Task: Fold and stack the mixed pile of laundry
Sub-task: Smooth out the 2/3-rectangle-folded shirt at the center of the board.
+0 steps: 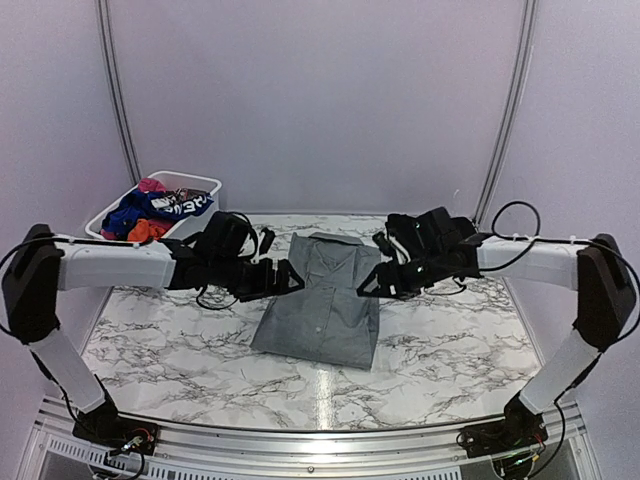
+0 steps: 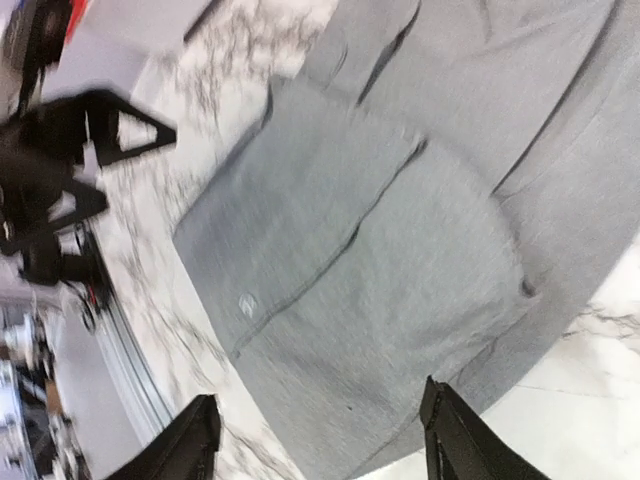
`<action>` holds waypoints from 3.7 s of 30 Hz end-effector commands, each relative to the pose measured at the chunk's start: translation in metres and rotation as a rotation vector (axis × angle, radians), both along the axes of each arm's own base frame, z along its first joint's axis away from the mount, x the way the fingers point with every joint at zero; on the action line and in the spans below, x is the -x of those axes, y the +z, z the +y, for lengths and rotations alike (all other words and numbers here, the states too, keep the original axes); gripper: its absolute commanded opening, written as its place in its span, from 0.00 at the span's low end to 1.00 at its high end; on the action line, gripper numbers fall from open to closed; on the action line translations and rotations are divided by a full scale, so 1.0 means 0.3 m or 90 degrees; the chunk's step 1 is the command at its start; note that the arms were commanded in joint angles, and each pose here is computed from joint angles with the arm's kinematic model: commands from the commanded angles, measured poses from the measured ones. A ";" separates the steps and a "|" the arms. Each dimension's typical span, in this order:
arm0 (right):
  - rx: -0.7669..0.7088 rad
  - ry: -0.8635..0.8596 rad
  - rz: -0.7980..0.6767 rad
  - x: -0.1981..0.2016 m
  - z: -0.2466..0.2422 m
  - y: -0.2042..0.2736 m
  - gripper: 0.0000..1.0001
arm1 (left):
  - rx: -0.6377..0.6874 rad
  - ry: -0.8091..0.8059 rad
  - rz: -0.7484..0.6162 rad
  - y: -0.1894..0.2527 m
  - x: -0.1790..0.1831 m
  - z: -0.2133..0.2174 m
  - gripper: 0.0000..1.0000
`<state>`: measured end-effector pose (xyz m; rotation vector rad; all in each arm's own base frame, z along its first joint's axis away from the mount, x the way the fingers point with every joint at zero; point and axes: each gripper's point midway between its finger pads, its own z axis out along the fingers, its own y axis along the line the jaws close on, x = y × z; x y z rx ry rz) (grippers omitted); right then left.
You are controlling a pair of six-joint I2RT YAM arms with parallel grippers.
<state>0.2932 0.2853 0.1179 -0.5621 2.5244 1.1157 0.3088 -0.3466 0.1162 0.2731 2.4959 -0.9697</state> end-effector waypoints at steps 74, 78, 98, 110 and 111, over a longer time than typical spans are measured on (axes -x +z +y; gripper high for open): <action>-0.055 -0.001 0.052 -0.040 -0.055 -0.025 0.31 | 0.033 -0.129 0.105 -0.070 0.252 -0.192 0.73; 0.011 -0.018 0.040 -0.086 -0.080 -0.086 0.30 | -0.013 -0.130 0.077 -0.072 0.228 -0.162 0.71; 0.090 0.007 0.068 -0.146 -0.064 -0.213 0.12 | -0.092 -0.163 0.055 -0.161 0.216 -0.134 0.69; 0.191 0.004 0.088 -0.179 -0.143 -0.360 0.00 | -0.163 -0.189 0.092 -0.326 0.261 -0.092 0.52; 0.208 0.008 0.095 -0.166 -0.150 -0.395 0.00 | -0.167 -0.187 0.095 -0.334 0.260 -0.087 0.51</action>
